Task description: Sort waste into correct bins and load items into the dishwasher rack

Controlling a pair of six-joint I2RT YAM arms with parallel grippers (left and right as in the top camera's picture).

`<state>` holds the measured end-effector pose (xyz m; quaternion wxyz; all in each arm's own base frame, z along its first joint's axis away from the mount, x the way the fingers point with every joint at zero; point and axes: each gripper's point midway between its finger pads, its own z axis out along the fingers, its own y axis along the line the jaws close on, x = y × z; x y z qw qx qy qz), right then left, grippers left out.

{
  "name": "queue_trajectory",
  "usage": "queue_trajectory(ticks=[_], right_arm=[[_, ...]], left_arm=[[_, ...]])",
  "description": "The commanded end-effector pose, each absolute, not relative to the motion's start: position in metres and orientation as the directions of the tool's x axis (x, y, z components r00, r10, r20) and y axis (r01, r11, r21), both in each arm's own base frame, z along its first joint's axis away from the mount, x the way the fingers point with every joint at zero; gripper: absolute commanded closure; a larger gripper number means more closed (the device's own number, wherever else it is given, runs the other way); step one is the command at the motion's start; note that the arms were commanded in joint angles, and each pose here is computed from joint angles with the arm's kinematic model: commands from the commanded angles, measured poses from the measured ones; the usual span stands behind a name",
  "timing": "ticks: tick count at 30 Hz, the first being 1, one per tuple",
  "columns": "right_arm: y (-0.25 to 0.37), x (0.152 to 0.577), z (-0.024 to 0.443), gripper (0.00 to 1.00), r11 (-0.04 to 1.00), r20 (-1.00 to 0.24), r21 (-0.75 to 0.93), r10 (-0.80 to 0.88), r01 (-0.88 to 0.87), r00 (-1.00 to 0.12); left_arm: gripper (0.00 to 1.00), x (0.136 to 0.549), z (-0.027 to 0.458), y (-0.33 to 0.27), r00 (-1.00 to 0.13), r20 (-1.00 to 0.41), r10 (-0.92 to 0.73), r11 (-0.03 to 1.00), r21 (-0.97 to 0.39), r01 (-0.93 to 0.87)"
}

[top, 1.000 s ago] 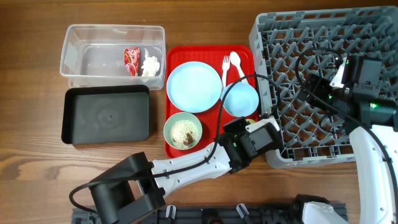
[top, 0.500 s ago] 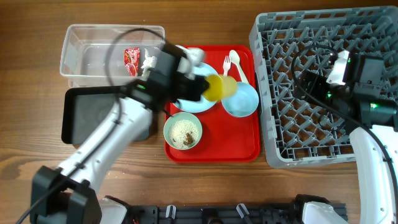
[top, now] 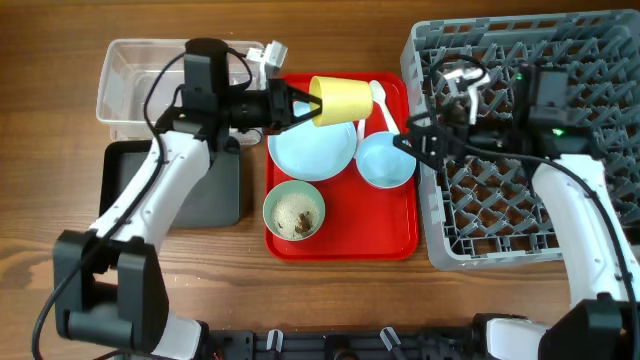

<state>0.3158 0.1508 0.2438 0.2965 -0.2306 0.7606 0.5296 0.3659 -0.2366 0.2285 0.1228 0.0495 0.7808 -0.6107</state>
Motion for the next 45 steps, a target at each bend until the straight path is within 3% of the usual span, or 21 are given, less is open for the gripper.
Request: queue_trajectory(ticks=[1,8,12,14,17,22,25,26,29,42,45], right_arm=[[0.174,0.31,0.261,0.0,0.19,-0.729,0.664,-0.05,-0.723,-0.683],[0.192,0.319,0.274,0.0,0.15,-0.758,0.638,-0.051,-0.755,-0.65],[0.201,0.306,0.29,0.03,0.033,-0.796,0.601,-0.059,-0.799,-0.602],[0.201,0.305,0.29,0.18,0.029,-0.799,0.598,-0.059,-0.801,-0.599],[0.201,0.305,0.29,0.19,0.029,-0.798,0.599,-0.059,-0.8,-0.599],[0.201,0.305,0.29,0.34,0.029,-0.799,0.598,-0.059,-0.801,-0.599],[0.201,0.306,0.291,0.33,0.029,-0.803,0.593,-0.059,-0.805,-0.593],[0.201,0.306,0.291,0.25,0.029,-0.806,0.588,-0.058,-0.808,-0.589],[0.201,0.311,0.296,0.18,0.031,-0.828,0.558,-0.051,-0.829,-0.559],[0.201,0.308,0.301,0.23,0.007,-0.796,0.604,-0.049,-0.797,-0.604],[0.201,0.308,0.301,0.28,0.007,-0.795,0.606,-0.049,-0.796,-0.605]], left_arm=[[0.96,0.35,0.245,-0.253,-0.975,-0.22,0.011,0.154,-0.963,0.219],[0.96,0.33,0.254,-0.275,-0.97,-0.224,0.098,0.098,-0.967,0.234],[0.96,0.324,0.255,-0.282,-0.966,-0.229,0.12,0.091,-0.966,0.241],[0.96,0.325,0.257,-0.283,-0.964,-0.239,0.118,0.086,-0.964,0.25],[0.96,0.327,0.26,-0.283,-0.963,-0.247,0.113,0.078,-0.963,0.256],[0.96,0.328,0.263,-0.283,-0.963,-0.248,0.109,0.073,-0.964,0.257],[0.96,0.328,0.263,-0.283,-0.963,-0.248,0.109,0.073,-0.964,0.257],[0.96,0.328,0.263,-0.283,-0.963,-0.248,0.109,0.073,-0.964,0.257],[0.96,0.328,0.263,-0.283,-0.963,-0.247,0.11,0.073,-0.964,0.256],[0.96,0.328,0.263,-0.283,-0.963,-0.248,0.109,0.073,-0.964,0.257],[0.96,0.328,0.263,-0.283,-0.963,-0.248,0.109,0.073,-0.964,0.257]])
